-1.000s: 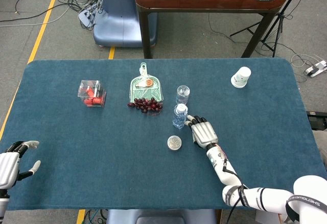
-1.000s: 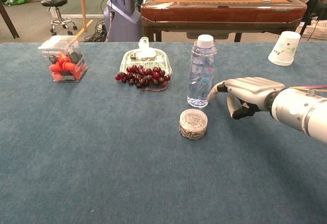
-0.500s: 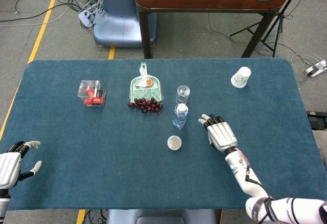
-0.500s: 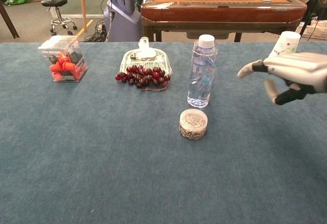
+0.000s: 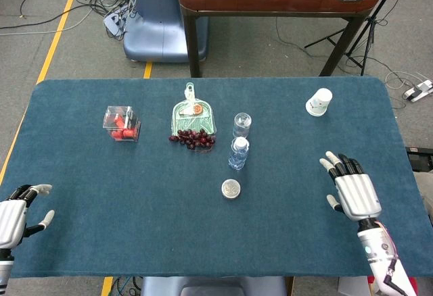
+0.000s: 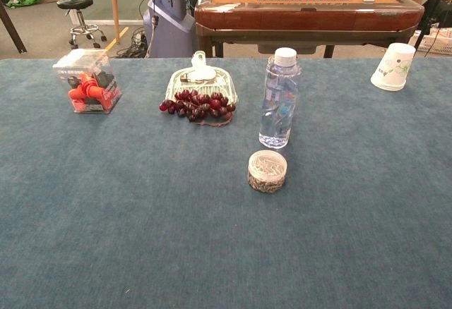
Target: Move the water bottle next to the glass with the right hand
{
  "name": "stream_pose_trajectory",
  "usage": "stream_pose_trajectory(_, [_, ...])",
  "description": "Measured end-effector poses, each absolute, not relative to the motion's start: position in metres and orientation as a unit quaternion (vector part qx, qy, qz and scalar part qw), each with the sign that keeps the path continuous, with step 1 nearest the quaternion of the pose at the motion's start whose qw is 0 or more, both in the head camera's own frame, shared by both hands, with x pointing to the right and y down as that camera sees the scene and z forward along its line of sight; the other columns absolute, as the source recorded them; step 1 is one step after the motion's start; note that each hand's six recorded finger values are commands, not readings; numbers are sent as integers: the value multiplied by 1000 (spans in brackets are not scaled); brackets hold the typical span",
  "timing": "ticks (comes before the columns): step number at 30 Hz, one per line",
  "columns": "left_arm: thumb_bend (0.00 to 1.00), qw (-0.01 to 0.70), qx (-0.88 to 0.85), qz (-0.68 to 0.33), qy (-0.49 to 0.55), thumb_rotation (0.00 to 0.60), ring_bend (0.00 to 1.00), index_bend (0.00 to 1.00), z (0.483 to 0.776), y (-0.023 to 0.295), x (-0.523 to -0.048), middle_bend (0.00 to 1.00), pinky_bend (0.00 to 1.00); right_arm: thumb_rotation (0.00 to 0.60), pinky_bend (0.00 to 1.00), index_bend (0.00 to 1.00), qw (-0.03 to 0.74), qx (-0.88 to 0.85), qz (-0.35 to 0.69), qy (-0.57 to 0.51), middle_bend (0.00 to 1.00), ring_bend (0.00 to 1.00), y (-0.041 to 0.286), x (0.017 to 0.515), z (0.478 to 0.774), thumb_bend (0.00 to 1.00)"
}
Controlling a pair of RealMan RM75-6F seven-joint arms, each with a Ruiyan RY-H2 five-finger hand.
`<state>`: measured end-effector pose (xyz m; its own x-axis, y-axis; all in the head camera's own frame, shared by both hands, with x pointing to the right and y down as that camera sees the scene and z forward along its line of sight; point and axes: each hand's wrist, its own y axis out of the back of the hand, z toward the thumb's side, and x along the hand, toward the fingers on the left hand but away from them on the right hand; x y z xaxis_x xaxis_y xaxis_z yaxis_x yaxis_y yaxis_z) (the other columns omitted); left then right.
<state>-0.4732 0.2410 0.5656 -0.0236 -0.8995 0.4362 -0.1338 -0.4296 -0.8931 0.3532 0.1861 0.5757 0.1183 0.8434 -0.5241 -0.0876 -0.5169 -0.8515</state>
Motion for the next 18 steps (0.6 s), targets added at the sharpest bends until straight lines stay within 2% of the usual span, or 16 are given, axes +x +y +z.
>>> stream_pose_trajectory(7, [305,336,-613,-578,420,600,259,309,567,241,-473,352,443,600,157,180,385,-627,564,-375,137,62,216,389,535,218])
stream_pose_trajectory(14, [306,333,-610,-583,421,600,259,309,568,239,-475,352,443,600,157,180,389,-620,547,-406,139,62,221,404,518,218])
stream_pose_trajectory(18, [306,332,-611,-582,421,600,259,309,568,238,-475,353,443,600,157,180,383,-620,550,-408,140,62,222,409,518,218])
